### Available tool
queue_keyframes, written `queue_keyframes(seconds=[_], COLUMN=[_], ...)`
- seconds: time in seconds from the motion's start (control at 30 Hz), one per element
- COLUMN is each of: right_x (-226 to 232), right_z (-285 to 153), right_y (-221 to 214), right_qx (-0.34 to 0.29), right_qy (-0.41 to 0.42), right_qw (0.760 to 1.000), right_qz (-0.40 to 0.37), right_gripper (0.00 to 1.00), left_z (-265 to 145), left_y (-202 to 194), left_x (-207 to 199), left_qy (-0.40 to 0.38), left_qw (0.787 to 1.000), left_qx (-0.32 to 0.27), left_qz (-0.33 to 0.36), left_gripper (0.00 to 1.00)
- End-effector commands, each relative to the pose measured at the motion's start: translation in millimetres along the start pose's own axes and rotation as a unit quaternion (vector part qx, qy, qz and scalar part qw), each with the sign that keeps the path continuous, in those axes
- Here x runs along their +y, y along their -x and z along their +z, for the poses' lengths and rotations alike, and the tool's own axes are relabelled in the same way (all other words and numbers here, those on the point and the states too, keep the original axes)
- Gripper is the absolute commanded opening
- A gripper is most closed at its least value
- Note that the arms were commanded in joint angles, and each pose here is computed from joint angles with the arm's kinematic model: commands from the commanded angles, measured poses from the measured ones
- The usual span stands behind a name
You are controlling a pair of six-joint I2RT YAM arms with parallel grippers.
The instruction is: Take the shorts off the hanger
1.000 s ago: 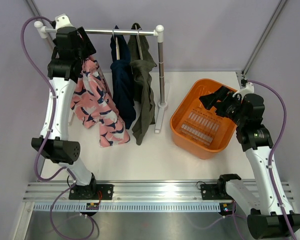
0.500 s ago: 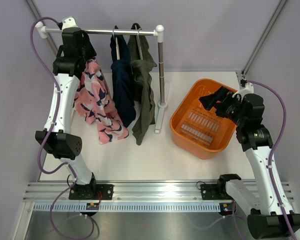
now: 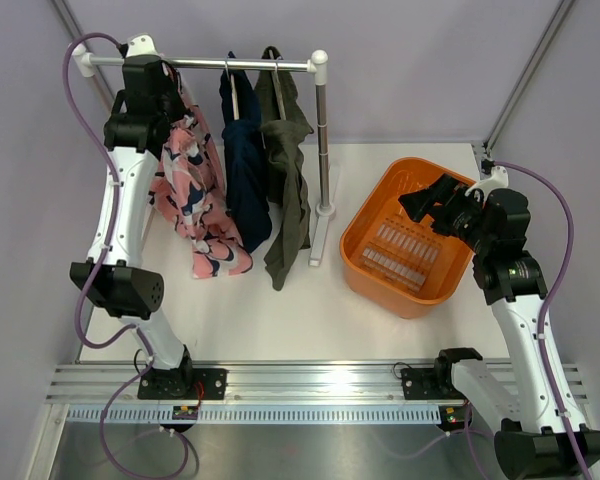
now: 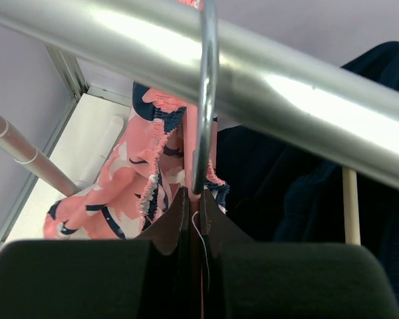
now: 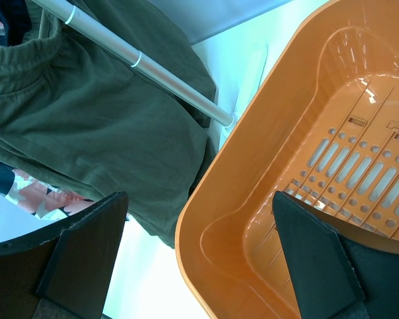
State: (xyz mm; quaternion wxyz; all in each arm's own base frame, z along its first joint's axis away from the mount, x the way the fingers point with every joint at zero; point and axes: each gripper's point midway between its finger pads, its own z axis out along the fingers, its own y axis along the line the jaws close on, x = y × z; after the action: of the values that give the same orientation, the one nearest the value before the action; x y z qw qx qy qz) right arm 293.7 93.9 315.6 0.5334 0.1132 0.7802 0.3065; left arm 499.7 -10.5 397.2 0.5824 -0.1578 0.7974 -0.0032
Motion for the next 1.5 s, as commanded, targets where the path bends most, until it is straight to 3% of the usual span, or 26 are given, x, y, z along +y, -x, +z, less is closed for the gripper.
queue_keyframes(seconds=[0.0, 0.27, 0.57, 1.03, 1.37, 1.47], right_x=[9, 10, 9, 27, 35, 45], right_z=[-5, -6, -6, -5, -6, -9], right_y=[8, 8, 5, -4, -3, -3], right_qx=[-0.012, -0.015, -0.016, 0.022, 0.038, 0.044], right_qy=[0.016, 0.02, 0.024, 0.076, 0.089, 0.108], right_qw=[1.0, 1.0, 1.0, 0.997, 0.995, 0.992], right_qz=[-0.013, -0.017, -0.013, -0.023, -0.039, -0.04], right_gripper=[0.99, 1.0, 0.99, 0.99, 0.99, 0.99], left_z=[-56, -91, -100, -165, -257, -278], left_y=[75, 97, 34, -26, -27, -40], left_x=[-10, -12, -7, 3, 11, -9], left_qy=[-0.048, -0.068, -0.05, -0.054, -0.166, -0.244], left_qw=[0.993, 0.989, 0.998, 0.998, 0.981, 0.967], left_qx=[-0.103, -0.13, -0.047, -0.04, -0.103, -0.076], left_qz=[-0.008, -0.01, 0.004, -0.005, -0.023, -0.008], left_gripper=[0.0, 0.0, 0.0, 0.0, 0.0, 0.0])
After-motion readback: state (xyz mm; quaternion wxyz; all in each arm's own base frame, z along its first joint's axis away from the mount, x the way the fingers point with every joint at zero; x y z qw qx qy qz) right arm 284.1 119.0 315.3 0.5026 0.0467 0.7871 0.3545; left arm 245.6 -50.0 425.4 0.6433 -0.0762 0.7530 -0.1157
